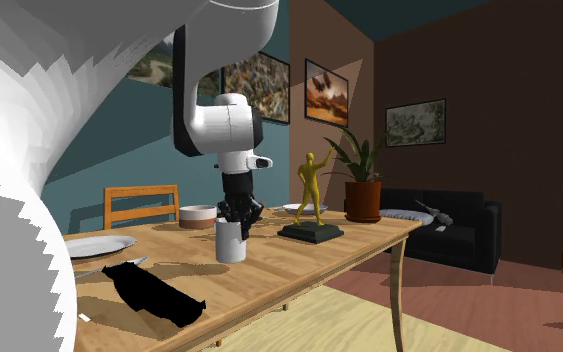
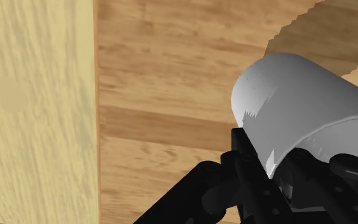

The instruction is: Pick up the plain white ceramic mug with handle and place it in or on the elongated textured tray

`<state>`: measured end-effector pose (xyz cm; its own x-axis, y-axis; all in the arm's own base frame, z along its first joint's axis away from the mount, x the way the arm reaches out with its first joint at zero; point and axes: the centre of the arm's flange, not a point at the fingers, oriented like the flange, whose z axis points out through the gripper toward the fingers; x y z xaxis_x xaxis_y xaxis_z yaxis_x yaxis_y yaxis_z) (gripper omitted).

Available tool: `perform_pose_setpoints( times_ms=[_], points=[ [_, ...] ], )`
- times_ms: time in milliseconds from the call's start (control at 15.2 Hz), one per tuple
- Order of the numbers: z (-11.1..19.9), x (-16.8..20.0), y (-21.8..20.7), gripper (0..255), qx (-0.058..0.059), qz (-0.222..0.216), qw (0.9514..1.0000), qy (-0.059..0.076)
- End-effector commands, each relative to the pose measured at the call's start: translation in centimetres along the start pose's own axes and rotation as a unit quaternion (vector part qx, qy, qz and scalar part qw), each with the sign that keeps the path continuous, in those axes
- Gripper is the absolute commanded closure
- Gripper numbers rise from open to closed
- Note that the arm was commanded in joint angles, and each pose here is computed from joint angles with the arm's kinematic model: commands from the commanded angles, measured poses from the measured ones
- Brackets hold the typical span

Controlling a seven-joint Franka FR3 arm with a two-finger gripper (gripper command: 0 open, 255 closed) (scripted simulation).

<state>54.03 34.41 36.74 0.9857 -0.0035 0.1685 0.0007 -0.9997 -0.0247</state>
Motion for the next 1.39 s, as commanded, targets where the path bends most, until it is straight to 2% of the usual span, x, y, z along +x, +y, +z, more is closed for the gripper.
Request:
perform_pose_setpoints(
  times_ms=[0, 1122, 1320],
  points=[
    [-1.1, 0.2, 0.1, 255, 0.000, 0.000, 1.0000, 0.000],
    [-9.9, 1.8, -0.1, 255, 0.000, 0.000, 1.0000, 0.000],
    [-11.0, -2.1, -0.4, 255, 0.000, 0.000, 1.0000, 0.000]
  ],
)
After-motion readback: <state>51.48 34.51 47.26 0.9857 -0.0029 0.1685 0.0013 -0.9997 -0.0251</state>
